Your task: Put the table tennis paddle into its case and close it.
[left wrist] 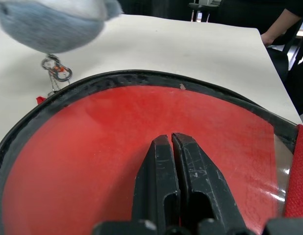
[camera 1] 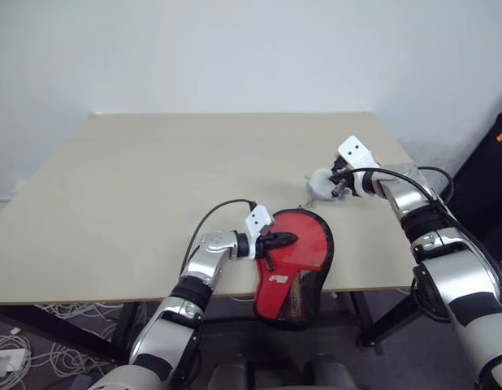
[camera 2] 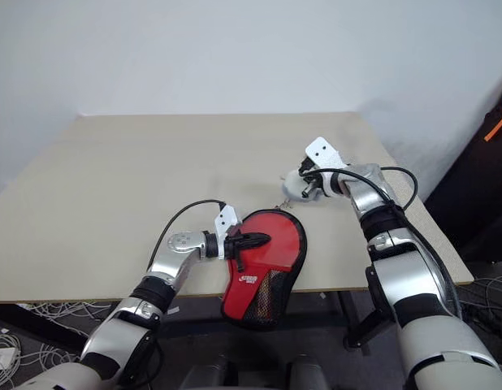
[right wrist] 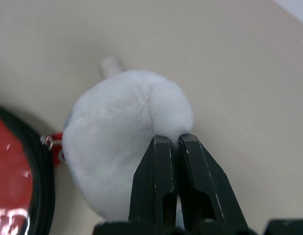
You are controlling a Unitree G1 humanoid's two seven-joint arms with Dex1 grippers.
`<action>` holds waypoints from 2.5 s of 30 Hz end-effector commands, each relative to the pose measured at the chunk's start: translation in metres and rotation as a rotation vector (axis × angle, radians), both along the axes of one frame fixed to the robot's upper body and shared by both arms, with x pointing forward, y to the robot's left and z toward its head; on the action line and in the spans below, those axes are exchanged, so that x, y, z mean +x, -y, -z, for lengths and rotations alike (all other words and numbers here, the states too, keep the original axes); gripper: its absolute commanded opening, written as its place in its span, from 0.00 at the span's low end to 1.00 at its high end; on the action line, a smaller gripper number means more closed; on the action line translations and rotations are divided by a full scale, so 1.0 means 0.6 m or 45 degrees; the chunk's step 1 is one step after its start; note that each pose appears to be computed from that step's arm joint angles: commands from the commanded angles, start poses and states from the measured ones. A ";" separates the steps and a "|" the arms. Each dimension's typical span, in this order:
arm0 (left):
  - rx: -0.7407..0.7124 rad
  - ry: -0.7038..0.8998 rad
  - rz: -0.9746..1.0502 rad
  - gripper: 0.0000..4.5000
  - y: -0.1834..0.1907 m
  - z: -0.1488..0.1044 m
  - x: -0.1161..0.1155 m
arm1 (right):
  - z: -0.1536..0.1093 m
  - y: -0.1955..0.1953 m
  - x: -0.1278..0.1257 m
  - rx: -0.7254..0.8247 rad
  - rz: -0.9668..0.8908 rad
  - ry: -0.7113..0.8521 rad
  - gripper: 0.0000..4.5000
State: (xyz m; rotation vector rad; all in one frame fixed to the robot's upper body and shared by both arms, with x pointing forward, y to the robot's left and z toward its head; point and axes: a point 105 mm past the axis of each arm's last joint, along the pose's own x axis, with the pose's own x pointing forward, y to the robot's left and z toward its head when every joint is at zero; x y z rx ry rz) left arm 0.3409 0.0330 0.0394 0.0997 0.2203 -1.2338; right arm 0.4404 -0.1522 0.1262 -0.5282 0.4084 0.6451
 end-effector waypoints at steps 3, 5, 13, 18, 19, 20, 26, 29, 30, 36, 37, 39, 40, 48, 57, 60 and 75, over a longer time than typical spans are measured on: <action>0.085 -0.085 0.012 0.00 -0.002 0.042 -0.014 | -0.037 0.038 -0.021 -0.040 -0.039 0.073 0.00; 0.091 -0.083 0.012 0.00 -0.002 0.045 -0.014 | -0.036 0.046 -0.036 -0.031 -0.057 0.051 0.00; 0.126 -0.085 0.042 0.00 -0.002 0.054 -0.018 | -0.033 0.087 -0.095 -0.007 -0.054 -0.029 0.00; 0.135 -0.087 0.054 0.00 -0.001 0.056 -0.019 | -0.027 0.117 -0.127 -0.017 -0.015 -0.076 0.00; 0.136 -0.088 0.057 0.00 -0.001 0.056 -0.019 | -0.027 0.120 -0.133 -0.013 -0.012 -0.083 0.00; 0.138 -0.089 0.059 0.00 -0.001 0.056 -0.019 | -0.027 0.122 -0.139 -0.010 -0.010 -0.089 0.00; 0.148 -0.090 0.078 0.00 0.000 0.057 -0.019 | -0.023 0.105 -0.191 0.003 -0.168 -0.148 0.00; 0.150 -0.090 0.083 0.00 0.000 0.057 -0.018 | -0.025 0.092 -0.213 0.021 -0.252 -0.167 0.00; 0.151 -0.090 0.086 0.00 0.000 0.056 -0.018 | -0.025 0.088 -0.222 0.028 -0.283 -0.180 0.00; 0.156 -0.090 0.104 0.00 0.002 0.055 -0.017 | -0.023 0.085 -0.249 0.020 -0.343 -0.221 0.00; 0.157 -0.090 0.107 0.00 0.003 0.055 -0.017 | -0.023 0.086 -0.251 0.018 -0.342 -0.224 0.00; 0.157 -0.091 0.116 0.00 0.004 0.054 -0.017 | -0.022 0.089 -0.255 0.010 -0.336 -0.231 0.00; 0.156 -0.091 0.120 0.00 0.006 0.053 -0.016 | -0.022 0.090 -0.258 0.011 -0.338 -0.239 0.00; 0.158 -0.090 0.152 0.00 0.014 0.049 -0.015 | -0.013 0.093 -0.300 -0.005 -0.390 -0.330 0.00; 0.165 -0.090 0.161 0.00 0.017 0.047 -0.011 | -0.009 0.088 -0.352 -0.018 -0.486 -0.430 0.00; 0.169 -0.090 0.171 0.00 0.018 0.047 -0.011 | -0.007 0.089 -0.370 -0.041 -0.532 -0.477 0.00; 0.179 -0.090 0.214 0.00 0.023 0.043 -0.011 | -0.025 0.021 -0.431 0.009 -0.831 -0.556 0.00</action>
